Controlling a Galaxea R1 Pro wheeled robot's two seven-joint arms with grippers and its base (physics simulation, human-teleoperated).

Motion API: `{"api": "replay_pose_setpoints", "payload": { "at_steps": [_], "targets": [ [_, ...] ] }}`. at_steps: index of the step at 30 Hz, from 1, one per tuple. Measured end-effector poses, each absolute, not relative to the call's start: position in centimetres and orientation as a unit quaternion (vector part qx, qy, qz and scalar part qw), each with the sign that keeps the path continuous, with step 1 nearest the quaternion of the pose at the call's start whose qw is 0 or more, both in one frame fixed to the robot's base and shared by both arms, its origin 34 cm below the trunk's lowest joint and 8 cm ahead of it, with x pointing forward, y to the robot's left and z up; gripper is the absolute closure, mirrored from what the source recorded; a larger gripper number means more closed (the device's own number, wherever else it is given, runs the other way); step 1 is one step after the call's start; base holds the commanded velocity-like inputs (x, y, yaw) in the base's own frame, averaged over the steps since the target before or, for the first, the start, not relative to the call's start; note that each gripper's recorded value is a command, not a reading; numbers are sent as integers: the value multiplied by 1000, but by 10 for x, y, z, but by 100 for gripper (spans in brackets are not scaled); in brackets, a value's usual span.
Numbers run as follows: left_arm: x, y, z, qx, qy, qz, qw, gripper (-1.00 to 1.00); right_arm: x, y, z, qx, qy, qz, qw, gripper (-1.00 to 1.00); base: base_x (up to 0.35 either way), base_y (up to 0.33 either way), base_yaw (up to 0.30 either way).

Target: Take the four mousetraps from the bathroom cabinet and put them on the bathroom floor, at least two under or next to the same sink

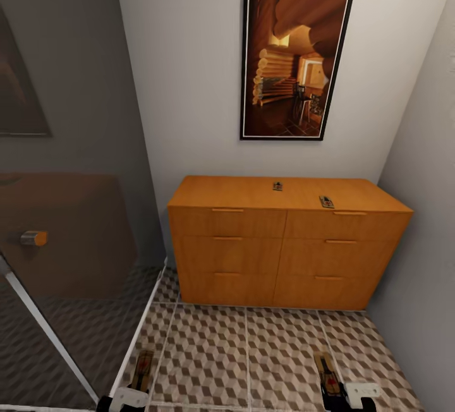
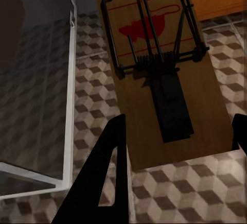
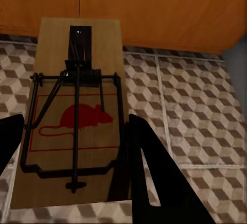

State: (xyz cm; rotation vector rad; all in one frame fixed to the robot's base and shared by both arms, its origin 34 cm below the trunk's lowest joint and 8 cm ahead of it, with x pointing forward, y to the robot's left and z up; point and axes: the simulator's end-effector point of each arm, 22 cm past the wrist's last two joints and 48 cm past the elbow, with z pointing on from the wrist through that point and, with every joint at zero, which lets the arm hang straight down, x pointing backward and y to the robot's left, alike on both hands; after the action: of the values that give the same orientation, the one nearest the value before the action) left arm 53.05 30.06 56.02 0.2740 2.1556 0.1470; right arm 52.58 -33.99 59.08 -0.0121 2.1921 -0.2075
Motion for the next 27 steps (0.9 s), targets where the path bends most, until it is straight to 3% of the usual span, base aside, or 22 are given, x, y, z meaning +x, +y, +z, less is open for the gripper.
{"api": "replay_pose_setpoints", "payload": {
  "at_steps": [8,17,27],
  "targets": [
    [531,300,560,112,877,59,463,100,526,-340,591,-5,888,-84,453,100,-305,0,0],
    [531,299,561,112,876,59,465,100,526,-340,591,-4,887,-84,453,100,-48,0,19],
    [531,299,561,112,877,59,464,100,526,-340,591,-4,887,-84,453,100,-1,0,241]
  ]
}}
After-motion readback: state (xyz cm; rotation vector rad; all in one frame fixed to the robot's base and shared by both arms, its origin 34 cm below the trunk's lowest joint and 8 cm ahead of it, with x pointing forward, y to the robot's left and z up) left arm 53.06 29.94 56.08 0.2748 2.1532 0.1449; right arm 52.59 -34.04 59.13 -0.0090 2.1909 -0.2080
